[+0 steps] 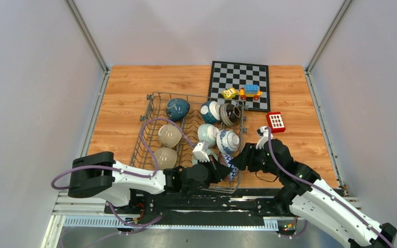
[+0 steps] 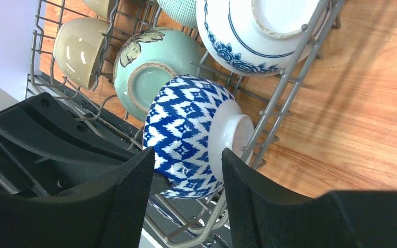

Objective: Unload the bowls from the dish rack
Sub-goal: Pick up the bowl from the dish rack.

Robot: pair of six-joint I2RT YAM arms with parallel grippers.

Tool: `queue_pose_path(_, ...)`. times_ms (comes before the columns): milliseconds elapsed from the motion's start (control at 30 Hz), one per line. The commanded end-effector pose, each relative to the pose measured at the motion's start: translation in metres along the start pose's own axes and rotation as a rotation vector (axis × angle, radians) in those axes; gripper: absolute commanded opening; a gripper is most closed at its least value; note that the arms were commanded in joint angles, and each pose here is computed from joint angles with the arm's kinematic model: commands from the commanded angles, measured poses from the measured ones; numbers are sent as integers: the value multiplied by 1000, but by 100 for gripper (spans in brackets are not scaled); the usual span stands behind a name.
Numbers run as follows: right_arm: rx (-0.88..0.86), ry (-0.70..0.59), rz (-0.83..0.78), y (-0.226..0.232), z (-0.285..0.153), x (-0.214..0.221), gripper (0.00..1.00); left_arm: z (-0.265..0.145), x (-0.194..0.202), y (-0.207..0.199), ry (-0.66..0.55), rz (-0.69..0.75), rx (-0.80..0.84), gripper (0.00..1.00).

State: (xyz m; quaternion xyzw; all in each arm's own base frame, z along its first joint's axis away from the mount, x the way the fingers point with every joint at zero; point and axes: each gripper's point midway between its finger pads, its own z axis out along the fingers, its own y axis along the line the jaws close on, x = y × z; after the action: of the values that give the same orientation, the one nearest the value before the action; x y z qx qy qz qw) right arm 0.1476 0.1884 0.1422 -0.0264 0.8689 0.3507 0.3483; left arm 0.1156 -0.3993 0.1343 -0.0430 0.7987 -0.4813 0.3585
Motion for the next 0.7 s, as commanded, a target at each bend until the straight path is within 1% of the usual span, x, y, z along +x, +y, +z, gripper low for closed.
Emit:
queue_pose_path(0, 32, -8, -1, -7, -4, 1, 55, 0, -5, -11, -21, -10, 55, 0)
queue_pose_path(200, 35, -7, -4, -8, -4, 1, 56, 3, 0, -13, -2, -5, 65, 0)
queue_pose_path(333, 17, -34, -13, -4, -10, -4, 57, 1, -5, -26, -8, 11, 134, 0)
queue_pose_path(533, -6, -75, -41, 2, -24, -13, 64, -7, -20, -40, -40, 30, 204, 0)
queue_pose_path(667, -1, -72, -55, 1, -28, -13, 65, -11, -23, -45, -41, 33, 242, 0)
